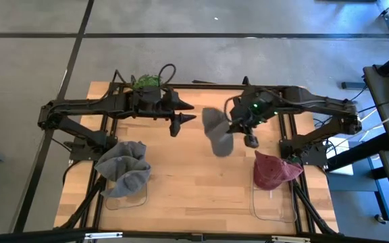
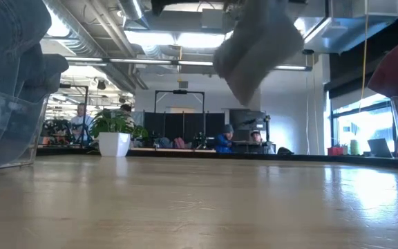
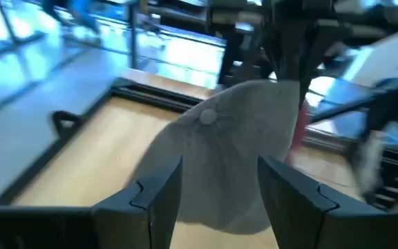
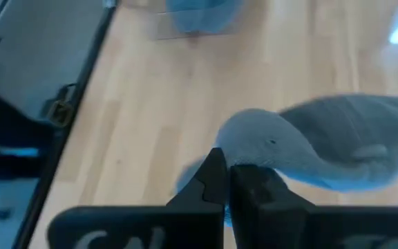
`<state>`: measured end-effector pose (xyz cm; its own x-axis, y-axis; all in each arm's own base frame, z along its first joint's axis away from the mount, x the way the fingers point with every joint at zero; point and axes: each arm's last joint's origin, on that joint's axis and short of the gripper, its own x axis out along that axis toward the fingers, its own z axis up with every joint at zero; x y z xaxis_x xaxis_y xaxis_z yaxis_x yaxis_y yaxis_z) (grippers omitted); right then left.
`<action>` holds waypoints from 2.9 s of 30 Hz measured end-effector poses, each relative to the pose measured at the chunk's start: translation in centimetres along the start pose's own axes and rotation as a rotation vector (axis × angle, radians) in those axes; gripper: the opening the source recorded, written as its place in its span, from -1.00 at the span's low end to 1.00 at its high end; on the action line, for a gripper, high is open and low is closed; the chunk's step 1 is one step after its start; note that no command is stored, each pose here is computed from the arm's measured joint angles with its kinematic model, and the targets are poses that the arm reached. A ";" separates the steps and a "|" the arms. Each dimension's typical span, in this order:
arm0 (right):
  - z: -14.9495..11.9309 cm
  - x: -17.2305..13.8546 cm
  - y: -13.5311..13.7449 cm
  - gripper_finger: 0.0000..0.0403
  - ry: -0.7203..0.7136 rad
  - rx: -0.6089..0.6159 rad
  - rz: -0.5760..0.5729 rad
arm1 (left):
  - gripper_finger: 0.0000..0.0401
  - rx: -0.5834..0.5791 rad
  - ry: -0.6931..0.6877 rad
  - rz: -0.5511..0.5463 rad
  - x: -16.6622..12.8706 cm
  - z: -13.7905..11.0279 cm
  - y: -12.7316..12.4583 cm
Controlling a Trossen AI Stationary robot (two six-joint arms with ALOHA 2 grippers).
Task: Pick & Place hat
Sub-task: Put the blue cap into the left transparent bin
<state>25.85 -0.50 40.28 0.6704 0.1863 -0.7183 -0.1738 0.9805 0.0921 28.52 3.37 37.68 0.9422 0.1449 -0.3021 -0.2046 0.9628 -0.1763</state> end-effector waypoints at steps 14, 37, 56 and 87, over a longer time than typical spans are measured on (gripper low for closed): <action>0.8 0.8 8.7 -0.98 0.020 -0.249 0.228 | 0.38 -0.204 0.029 -0.297 1.2 -0.3 -2.7; 2.5 3.7 12.5 -0.99 -0.102 -0.263 0.316 | 0.38 -0.085 0.066 -0.521 7.9 -4.7 -8.2; 2.6 3.7 12.4 -0.99 -0.106 -0.238 0.282 | 0.05 -0.121 0.110 -0.632 8.8 -6.0 -10.0; 1.6 3.4 11.8 -0.52 -0.020 -0.270 0.229 | -0.89 -0.240 0.136 -0.691 5.8 -4.3 -10.7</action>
<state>27.27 11.85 40.03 0.6056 0.4032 -0.6860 -0.5040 0.8615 0.0614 35.01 -7.10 33.77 0.8390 -0.5205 -0.1584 0.3561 0.7454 -0.5635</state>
